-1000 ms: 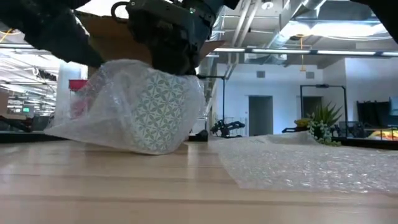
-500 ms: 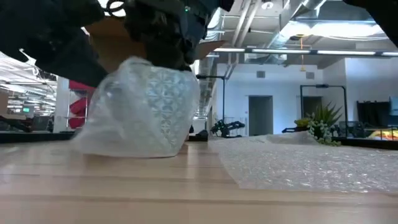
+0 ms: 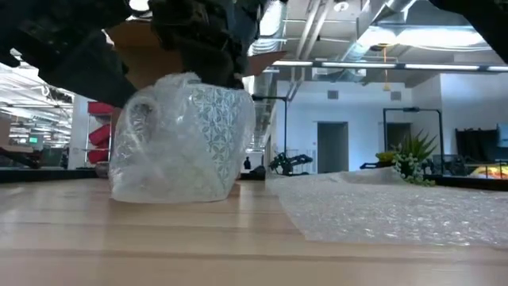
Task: Wrap mug
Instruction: Wrap the green patterned mug with the bubble wrap
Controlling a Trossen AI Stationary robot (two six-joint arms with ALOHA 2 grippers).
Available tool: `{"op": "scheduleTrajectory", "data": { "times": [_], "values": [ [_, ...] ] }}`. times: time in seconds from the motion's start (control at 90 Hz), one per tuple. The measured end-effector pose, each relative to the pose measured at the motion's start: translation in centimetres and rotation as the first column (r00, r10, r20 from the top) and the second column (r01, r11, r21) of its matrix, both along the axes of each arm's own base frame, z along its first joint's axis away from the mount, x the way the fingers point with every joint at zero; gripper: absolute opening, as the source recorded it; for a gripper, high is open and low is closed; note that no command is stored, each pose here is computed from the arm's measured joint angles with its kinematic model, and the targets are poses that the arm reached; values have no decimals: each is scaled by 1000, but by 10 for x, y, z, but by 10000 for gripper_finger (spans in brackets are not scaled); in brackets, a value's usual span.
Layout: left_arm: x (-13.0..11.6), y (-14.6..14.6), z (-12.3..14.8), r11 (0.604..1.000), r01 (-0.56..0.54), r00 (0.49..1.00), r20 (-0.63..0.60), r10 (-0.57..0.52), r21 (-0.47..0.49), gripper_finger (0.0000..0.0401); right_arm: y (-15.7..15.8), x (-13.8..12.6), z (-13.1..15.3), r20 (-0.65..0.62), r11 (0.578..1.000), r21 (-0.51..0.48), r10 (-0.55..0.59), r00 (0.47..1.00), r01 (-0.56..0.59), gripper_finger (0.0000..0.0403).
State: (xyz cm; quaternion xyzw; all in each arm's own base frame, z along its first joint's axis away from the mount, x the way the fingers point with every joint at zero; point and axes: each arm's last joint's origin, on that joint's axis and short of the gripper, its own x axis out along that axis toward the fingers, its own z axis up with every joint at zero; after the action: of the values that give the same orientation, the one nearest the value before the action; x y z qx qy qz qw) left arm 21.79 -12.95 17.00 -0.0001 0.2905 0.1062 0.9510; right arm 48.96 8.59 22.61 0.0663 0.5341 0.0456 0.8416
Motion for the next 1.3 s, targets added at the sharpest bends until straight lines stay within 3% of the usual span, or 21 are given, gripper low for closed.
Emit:
{"op": "scheduleTrajectory", "data": {
  "times": [0.133,0.3,0.433,0.6,0.744,1.3],
  "values": [
    [0,0,1,1000,1,1000,1,-1,3,0,7,-3,20,9,999,-30,-37,999,37,74],
    [1,-1,1,1000,9,1000,4,-9,-11,0,6,-3,21,15,996,-63,-67,998,68,73],
    [1,-4,1,997,51,999,-9,-52,-59,0,6,2,4,-8,992,-96,-80,997,79,69],
    [-1,-7,1,995,70,997,-9,-71,-69,0,8,11,-29,-67,991,-110,-80,995,72,65],
    [0,-7,2,995,71,997,-6,-71,-71,0,8,12,-42,-107,991,-122,-71,992,58,65],
    [1,-8,4,995,74,997,3,-74,-66,0,19,-2,9,-74,988,-147,-63,995,51,65]
  ]
}}
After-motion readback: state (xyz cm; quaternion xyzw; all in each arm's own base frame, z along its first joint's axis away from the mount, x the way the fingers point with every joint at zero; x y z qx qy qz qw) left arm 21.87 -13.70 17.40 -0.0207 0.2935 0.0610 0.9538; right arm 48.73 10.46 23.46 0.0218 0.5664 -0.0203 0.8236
